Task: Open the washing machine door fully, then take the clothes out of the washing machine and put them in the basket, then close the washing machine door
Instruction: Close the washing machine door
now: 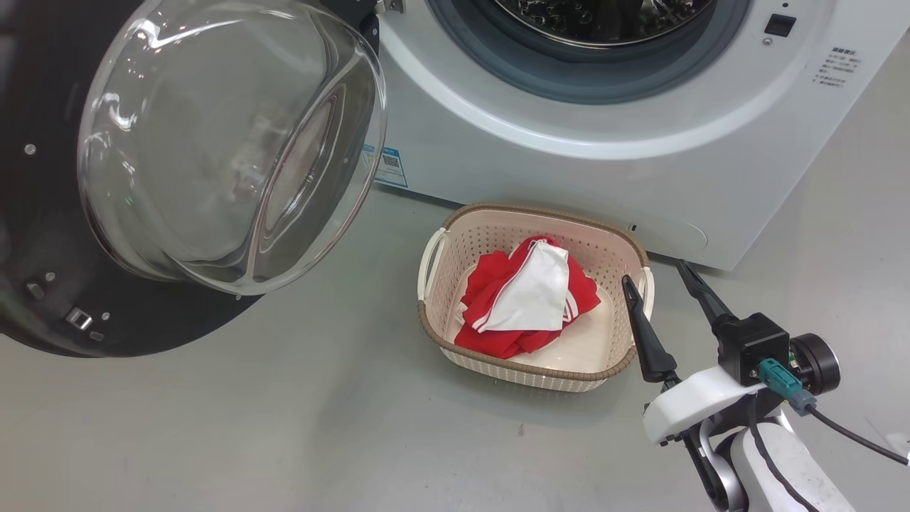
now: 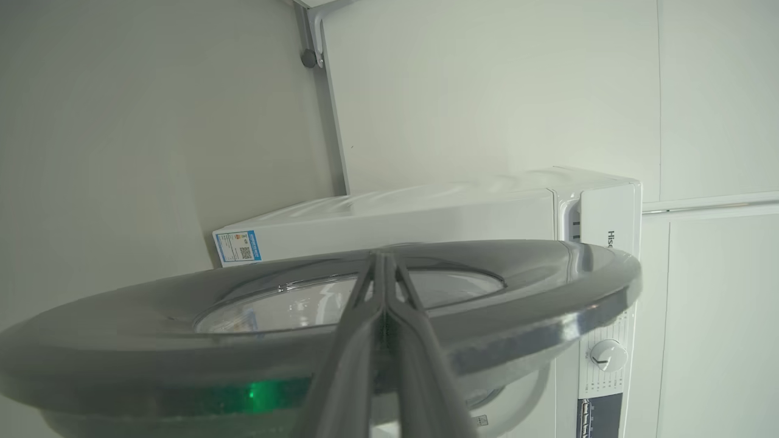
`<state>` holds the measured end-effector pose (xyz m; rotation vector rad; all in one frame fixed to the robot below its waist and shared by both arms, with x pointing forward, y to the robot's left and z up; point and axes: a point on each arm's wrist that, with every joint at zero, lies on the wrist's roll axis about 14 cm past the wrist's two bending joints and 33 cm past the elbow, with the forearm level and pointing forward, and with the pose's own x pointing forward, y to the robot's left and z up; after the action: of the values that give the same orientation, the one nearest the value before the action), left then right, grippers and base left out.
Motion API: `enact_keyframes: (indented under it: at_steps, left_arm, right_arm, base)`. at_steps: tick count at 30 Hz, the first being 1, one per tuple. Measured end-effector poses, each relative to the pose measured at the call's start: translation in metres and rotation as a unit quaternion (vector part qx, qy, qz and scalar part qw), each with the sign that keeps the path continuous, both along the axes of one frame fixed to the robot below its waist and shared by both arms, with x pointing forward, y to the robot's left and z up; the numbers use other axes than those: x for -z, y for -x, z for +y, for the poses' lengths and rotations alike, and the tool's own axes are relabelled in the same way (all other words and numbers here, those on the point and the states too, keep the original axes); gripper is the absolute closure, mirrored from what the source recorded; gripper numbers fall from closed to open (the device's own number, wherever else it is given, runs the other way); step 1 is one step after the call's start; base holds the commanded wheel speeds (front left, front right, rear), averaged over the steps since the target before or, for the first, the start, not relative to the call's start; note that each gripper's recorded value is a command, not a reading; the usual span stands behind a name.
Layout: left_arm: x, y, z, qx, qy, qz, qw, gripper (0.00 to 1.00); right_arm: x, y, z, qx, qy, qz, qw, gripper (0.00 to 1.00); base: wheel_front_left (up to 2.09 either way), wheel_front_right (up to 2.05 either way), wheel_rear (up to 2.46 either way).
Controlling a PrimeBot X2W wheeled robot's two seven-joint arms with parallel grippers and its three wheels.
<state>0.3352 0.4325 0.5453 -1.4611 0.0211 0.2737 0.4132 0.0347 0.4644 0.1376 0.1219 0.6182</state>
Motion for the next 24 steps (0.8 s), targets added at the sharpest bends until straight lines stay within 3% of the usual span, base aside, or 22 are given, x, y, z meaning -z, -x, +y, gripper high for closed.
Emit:
enact_keyframes:
  at_steps: [12, 24]
  left_arm:
    - [-0.008, -0.007, -0.027, 0.082, -0.007, -0.029, 0.996, 1.00]
    - [-0.008, -0.004, -0.056, 0.150, 0.025, -0.060, 0.986, 1.00]
  right_arm:
    - [-0.002, -0.001, -0.001, 0.004, -0.004, -0.002, 1.000, 0.00]
    - [-0.009, -0.005, -0.006, 0.018, -0.011, -0.012, 1.000, 0.00]
  base:
    - [0.00, 0.00, 0.00]
    - [0.00, 0.00, 0.00]
